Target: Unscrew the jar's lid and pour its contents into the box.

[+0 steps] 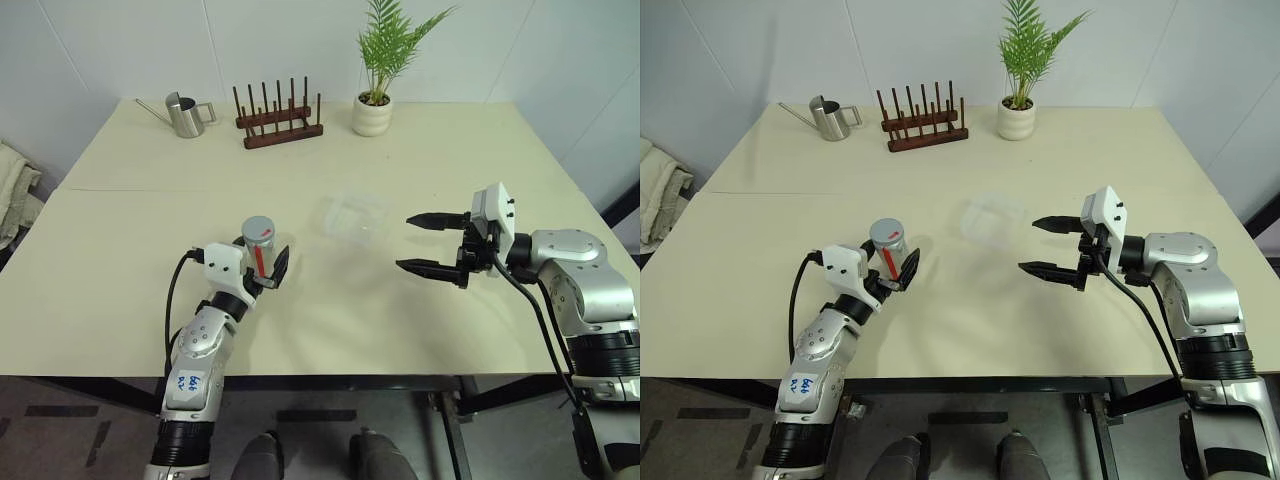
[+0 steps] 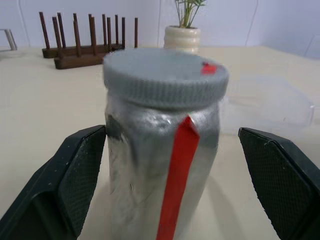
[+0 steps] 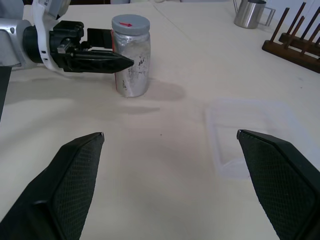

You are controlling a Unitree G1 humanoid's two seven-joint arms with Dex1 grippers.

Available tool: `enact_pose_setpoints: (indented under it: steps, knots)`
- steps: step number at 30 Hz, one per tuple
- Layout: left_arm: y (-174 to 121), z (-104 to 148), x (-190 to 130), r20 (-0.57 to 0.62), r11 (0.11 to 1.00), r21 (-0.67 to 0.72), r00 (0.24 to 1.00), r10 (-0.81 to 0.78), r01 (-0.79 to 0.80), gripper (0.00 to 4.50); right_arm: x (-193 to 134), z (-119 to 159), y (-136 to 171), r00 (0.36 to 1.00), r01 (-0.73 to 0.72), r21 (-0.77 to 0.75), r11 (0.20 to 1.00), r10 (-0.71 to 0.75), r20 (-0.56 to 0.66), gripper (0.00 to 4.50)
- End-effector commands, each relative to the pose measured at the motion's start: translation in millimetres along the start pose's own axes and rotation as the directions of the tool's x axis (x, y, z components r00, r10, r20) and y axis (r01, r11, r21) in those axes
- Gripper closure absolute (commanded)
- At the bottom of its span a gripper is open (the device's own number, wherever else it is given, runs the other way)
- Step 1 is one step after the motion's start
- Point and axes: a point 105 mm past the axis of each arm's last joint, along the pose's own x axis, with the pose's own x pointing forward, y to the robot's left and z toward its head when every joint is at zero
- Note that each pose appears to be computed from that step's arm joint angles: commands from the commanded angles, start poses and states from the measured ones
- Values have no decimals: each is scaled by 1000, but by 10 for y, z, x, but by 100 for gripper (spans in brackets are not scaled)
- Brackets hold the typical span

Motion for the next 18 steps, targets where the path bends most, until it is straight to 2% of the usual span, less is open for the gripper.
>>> enact_pose_setpoints:
  steps: [1,5,8,11,15,18]
  knots:
    - [-22,107,30,52,1000,11,999,-4,3,1,-4,110,-15,1000,1,-39,999,-1,21,0]
    - [-63,80,35,40,1000,0,999,-22,22,1,-9,106,-19,1000,5,-40,999,-5,18,0]
    - [-107,85,28,47,999,-7,998,-40,41,61,-15,103,-23,1000,9,-40,999,-9,17,0]
    - [-123,86,22,49,999,-8,998,-45,45,155,-24,103,-23,1000,11,-40,999,-11,17,0]
    - [-109,126,27,68,999,-4,997,-47,48,246,-24,115,-30,1000,19,-42,999,-18,20,0]
    - [-93,166,17,79,998,4,995,-62,62,250,-19,139,-19,999,27,-46,999,-26,28,0]
